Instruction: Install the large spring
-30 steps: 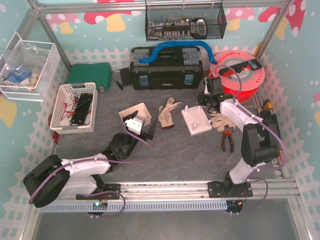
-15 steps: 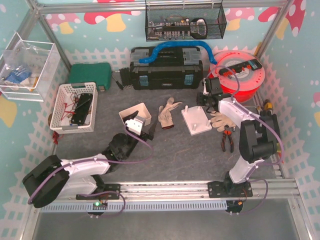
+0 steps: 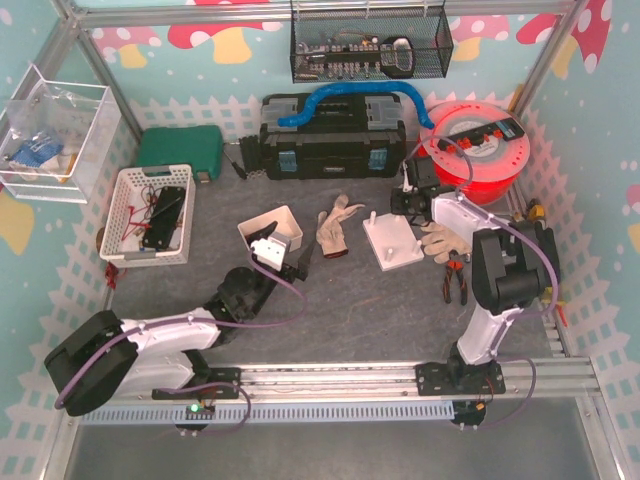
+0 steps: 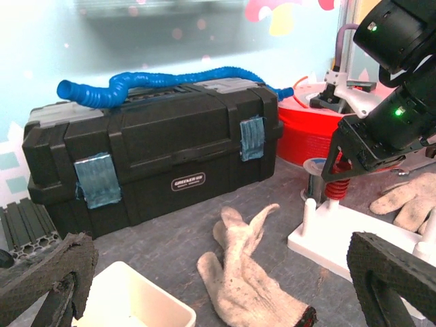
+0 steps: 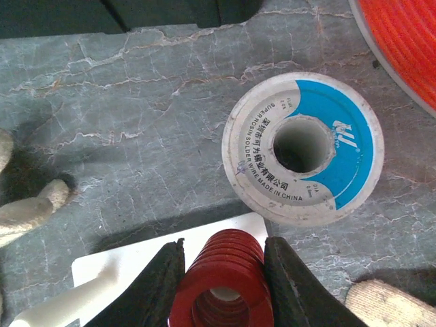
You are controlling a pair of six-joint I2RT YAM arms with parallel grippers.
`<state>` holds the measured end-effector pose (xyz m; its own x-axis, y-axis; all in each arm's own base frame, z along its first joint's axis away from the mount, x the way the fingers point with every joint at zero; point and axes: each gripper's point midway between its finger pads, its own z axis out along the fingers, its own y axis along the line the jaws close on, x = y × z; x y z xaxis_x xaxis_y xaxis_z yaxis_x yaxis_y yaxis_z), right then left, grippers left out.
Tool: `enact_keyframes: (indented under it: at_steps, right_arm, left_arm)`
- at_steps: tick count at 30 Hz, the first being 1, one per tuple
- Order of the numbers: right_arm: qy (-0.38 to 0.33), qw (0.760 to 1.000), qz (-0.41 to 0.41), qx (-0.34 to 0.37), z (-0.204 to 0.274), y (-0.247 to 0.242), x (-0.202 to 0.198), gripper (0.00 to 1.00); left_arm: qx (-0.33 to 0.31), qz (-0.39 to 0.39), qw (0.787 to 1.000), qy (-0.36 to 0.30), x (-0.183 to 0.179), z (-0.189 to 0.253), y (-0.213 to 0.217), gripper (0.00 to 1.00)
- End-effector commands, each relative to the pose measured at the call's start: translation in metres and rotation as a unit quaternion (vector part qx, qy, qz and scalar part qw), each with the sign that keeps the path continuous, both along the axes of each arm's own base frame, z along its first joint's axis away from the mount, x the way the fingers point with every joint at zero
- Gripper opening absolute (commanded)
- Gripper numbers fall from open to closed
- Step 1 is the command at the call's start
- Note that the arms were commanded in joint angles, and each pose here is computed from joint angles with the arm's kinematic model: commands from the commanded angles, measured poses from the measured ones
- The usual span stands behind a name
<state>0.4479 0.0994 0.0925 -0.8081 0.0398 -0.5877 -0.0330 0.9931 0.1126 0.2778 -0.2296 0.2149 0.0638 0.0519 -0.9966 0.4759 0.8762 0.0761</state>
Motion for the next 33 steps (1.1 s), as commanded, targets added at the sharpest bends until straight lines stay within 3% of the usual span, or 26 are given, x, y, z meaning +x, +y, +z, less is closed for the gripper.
enact_keyframes:
  at_steps: [1, 10, 14, 21, 26, 30, 33]
  right_arm:
    - [0.007, 1.0, -0.001, 0.001, -0.005, 0.0, 0.007, 0.18]
    - [0.011, 1.0, -0.004, 0.0, 0.0, -0.001, 0.01, 0.41]
    - [-0.002, 1.0, -0.007, -0.001, 0.017, -0.003, 0.008, 0.51]
    - [-0.045, 0.998, 0.011, 0.04, 0.067, 0.004, -0.02, 0.6]
    - [-0.115, 0.986, 0.054, 0.106, 0.11, 0.022, -0.057, 0.71]
    - [-0.137, 0.978, 0.085, 0.135, 0.114, 0.036, -0.088, 0.84]
    - [-0.144, 0.976, 0.094, 0.135, 0.1, 0.038, -0.101, 0.87]
  left_arm:
    - [-0.001, -0.006, 1.0, -0.015, -0.001, 0.012, -0.003, 0.99]
    - [0.0, -0.004, 1.0, -0.015, -0.001, 0.011, -0.002, 0.99]
    - [0.0, -0.003, 1.0, -0.015, -0.001, 0.011, -0.002, 0.99]
    - [-0.004, 0.028, 1.0, -0.005, 0.006, 0.01, 0.005, 0.99]
    - [-0.033, 0.096, 0.993, 0.056, 0.025, 0.013, 0.02, 0.99]
    - [-0.095, 0.129, 0.98, 0.119, 0.039, 0.008, 0.039, 0.99]
    - [-0.133, 0.12, 0.963, 0.201, 0.052, -0.011, 0.05, 0.99]
